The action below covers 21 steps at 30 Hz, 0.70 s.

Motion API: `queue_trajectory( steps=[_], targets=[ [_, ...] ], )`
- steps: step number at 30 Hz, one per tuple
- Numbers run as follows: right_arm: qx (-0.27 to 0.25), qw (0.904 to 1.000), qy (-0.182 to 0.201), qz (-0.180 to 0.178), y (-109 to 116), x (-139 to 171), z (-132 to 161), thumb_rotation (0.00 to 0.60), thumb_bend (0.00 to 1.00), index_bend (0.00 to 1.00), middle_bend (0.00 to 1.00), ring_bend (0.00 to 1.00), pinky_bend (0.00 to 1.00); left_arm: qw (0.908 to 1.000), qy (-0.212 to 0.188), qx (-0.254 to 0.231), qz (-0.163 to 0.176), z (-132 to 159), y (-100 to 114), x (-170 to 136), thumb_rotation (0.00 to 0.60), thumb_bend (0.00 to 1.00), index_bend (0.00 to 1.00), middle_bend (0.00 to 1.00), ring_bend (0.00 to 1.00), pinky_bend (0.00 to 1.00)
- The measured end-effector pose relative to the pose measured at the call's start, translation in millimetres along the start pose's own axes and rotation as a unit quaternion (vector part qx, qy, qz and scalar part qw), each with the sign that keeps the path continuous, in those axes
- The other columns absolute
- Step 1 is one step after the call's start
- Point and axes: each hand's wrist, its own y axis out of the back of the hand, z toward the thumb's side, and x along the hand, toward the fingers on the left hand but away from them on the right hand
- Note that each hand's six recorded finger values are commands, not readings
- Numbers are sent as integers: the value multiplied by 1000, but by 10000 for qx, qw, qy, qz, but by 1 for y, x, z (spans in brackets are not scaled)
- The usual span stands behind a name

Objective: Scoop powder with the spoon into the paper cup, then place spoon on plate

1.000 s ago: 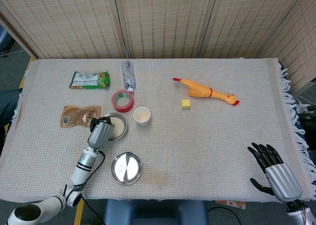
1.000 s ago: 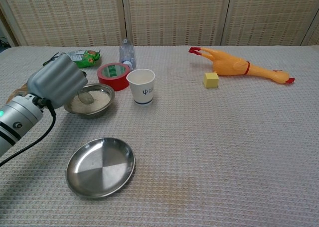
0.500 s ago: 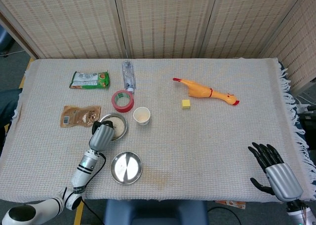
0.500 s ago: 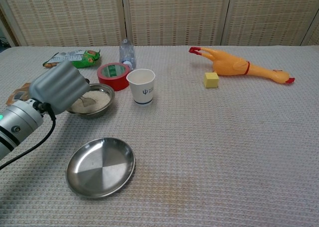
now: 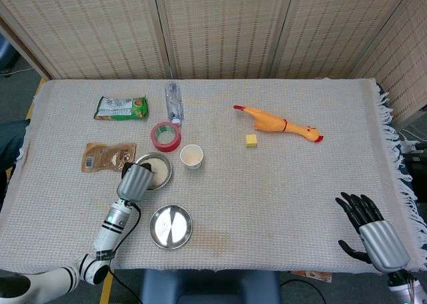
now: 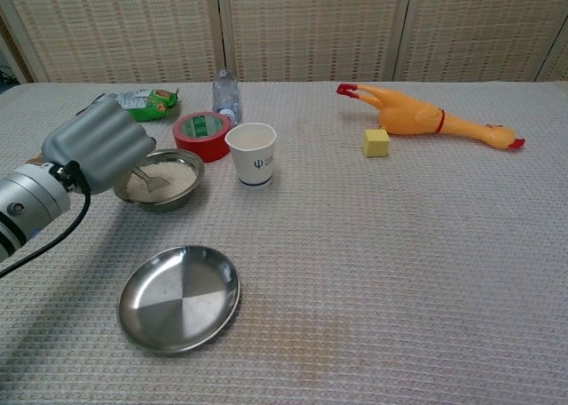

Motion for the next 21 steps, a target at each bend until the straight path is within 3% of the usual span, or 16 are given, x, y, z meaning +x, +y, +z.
queue_trajectory(
  steps=[13, 16, 21],
  targets=[
    [0, 10000, -29, 23, -1, -1, -1, 600, 153, 0, 0, 0, 0, 9953, 137, -817, -491, -27, -4, 9, 600, 381, 608, 1000, 1000, 1000],
    [0, 10000, -32, 30, -1, -1, -1, 600, 153, 0, 0, 0, 0, 9903, 166, -1160, -743, -31, -8, 10, 600, 380, 612, 1000, 1000, 1000],
    [5, 10000, -28, 73, -3, -2, -1, 600, 153, 0, 0, 0, 0, 9735, 166, -1866, -1309, -37, -16, 10, 600, 379, 612, 1000, 1000, 1000]
  ],
)
